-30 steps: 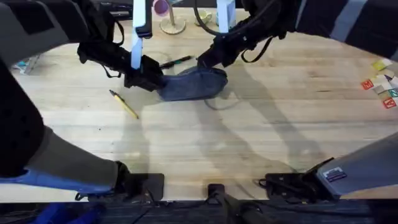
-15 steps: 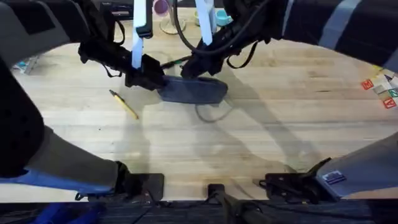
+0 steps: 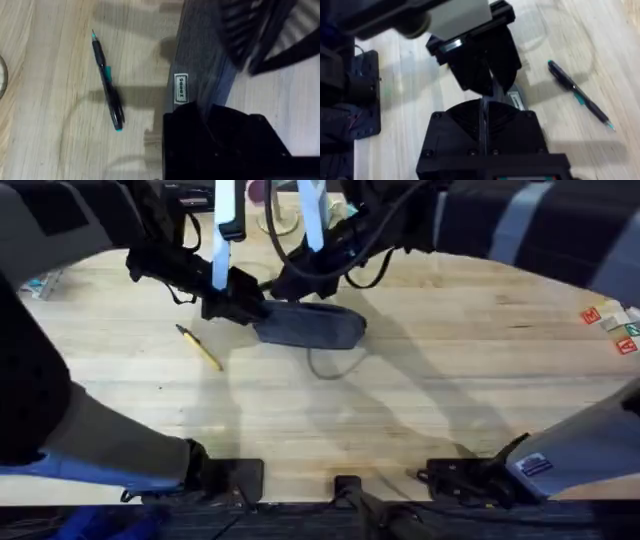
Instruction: Unzip the bag, pick up the pens from the table one at a time and place them inside, then zip the bag closed.
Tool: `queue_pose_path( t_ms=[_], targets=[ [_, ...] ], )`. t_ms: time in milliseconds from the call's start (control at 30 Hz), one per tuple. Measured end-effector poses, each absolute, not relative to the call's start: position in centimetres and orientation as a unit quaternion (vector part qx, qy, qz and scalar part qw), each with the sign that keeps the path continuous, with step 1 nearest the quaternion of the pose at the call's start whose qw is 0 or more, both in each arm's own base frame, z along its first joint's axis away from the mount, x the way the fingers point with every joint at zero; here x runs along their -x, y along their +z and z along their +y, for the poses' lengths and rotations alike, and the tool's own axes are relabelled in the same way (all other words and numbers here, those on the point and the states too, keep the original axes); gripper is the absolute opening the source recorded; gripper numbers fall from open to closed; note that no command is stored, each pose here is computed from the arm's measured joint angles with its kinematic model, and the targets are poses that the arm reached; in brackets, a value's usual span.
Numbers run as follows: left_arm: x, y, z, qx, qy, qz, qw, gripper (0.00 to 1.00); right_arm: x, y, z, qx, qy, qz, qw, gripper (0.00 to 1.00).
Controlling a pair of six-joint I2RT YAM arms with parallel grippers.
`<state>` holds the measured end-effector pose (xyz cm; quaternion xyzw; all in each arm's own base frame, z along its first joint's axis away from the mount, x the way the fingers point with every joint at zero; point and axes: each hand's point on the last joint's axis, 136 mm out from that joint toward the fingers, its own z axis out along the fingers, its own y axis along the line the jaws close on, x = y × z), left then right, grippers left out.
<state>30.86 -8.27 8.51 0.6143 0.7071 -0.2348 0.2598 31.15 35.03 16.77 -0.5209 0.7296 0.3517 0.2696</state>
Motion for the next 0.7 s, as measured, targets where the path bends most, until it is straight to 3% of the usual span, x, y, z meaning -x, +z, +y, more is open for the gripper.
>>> queue_pose_path(
  t_ms=[700],
  targets=[
    [-30.9, 8.6, -8.3, -0.614, -0.236, 0.706, 0.262, 0.044, -32.6, 15.5, 39.0, 0.514, 0.39, 0.705, 0.296, 0.03]
  ],
)
